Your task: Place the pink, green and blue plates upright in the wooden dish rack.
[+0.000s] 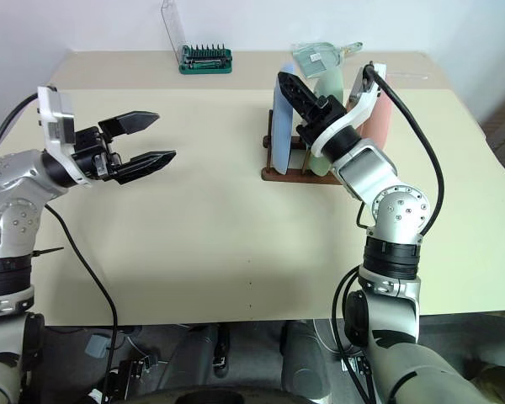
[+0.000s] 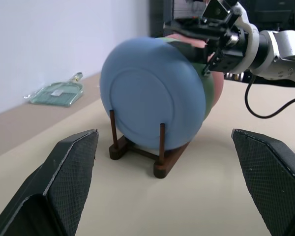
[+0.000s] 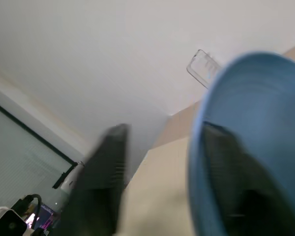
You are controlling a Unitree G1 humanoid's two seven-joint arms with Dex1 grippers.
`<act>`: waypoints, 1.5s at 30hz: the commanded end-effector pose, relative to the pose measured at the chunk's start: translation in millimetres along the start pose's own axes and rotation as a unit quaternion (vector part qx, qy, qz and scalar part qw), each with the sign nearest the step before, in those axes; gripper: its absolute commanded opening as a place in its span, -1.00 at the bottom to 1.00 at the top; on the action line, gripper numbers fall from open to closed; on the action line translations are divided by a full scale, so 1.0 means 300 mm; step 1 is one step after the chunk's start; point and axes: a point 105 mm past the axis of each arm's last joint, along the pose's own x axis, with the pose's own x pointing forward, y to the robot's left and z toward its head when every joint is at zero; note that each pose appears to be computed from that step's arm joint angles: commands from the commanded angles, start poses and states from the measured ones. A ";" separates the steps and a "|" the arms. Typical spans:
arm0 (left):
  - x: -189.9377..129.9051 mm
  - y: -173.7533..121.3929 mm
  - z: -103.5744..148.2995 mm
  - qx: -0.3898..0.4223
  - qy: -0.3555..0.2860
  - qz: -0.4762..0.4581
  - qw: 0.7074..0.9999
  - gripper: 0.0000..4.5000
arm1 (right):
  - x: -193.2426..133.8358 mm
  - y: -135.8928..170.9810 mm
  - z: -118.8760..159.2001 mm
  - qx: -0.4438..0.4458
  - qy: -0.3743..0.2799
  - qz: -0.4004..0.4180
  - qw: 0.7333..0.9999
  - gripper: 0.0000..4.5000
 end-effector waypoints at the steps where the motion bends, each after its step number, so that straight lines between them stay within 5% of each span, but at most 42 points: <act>1: 0.008 0.001 0.042 0.021 -0.017 -0.002 1.000 1.00 | 0.007 0.053 0.036 -0.038 -0.015 0.027 0.999 0.98; 16: 0.013 -0.003 0.043 0.014 -0.020 -0.010 1.000 1.00 | 0.011 0.165 0.042 -0.137 0.007 0.088 0.987 1.00; 24: 0.031 -0.012 0.038 0.013 -0.027 -0.012 0.999 1.00 | -0.078 0.305 0.179 -0.168 -0.090 0.214 0.958 1.00; 30: -0.015 -0.055 0.002 0.012 0.006 -0.033 0.999 1.00 | -0.281 0.255 0.013 -0.278 0.123 0.299 0.904 1.00; 33: -0.050 -0.066 -0.015 0.008 0.019 -0.033 0.999 1.00 | -0.362 0.189 0.007 -0.301 0.207 0.298 0.882 1.00; 45: -0.039 -0.113 -0.085 -0.005 0.042 -0.055 0.998 1.00 | -0.469 0.061 0.092 -0.399 0.253 0.227 0.851 1.00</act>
